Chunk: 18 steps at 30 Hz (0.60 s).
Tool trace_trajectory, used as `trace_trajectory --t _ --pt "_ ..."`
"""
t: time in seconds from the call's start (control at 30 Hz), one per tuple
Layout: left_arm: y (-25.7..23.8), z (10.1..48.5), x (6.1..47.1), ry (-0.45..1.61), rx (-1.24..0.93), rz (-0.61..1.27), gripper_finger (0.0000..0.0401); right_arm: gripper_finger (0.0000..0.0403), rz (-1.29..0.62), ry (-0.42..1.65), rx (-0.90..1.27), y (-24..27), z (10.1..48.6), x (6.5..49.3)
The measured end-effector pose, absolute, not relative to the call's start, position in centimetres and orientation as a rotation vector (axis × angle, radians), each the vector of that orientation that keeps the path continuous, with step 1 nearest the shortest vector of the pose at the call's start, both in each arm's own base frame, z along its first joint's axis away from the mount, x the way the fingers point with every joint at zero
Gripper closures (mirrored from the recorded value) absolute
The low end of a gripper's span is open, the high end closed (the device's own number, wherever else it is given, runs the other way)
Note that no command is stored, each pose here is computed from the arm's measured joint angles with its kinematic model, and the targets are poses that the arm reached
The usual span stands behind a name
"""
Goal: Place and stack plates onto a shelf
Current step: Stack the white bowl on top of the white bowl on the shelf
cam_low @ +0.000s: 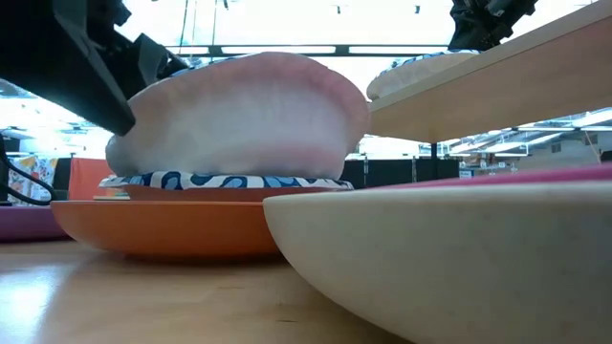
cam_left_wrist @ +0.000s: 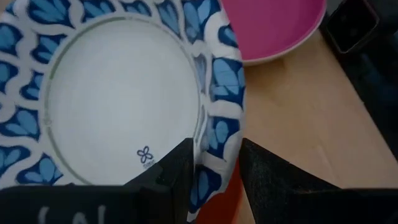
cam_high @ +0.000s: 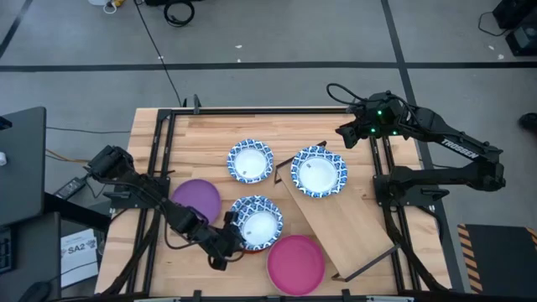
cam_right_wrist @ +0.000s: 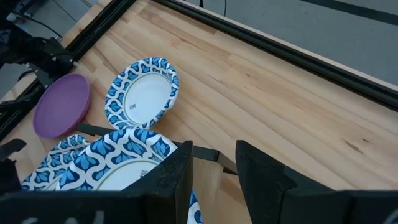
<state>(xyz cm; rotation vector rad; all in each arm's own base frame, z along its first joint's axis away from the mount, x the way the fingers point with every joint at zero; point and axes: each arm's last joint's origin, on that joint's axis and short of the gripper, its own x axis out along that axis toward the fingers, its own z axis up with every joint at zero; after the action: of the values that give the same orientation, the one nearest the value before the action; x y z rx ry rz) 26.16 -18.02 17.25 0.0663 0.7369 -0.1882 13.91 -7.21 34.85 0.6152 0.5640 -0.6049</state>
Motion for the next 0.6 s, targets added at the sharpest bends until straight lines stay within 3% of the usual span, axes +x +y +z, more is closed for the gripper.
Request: trace_trajectory --t 0.6 --pt "-17.95 17.32 26.22 0.729 0.073 -0.182 0.0357 0.0275 -0.605 0.565 0.615 -7.21 34.84 13.90"
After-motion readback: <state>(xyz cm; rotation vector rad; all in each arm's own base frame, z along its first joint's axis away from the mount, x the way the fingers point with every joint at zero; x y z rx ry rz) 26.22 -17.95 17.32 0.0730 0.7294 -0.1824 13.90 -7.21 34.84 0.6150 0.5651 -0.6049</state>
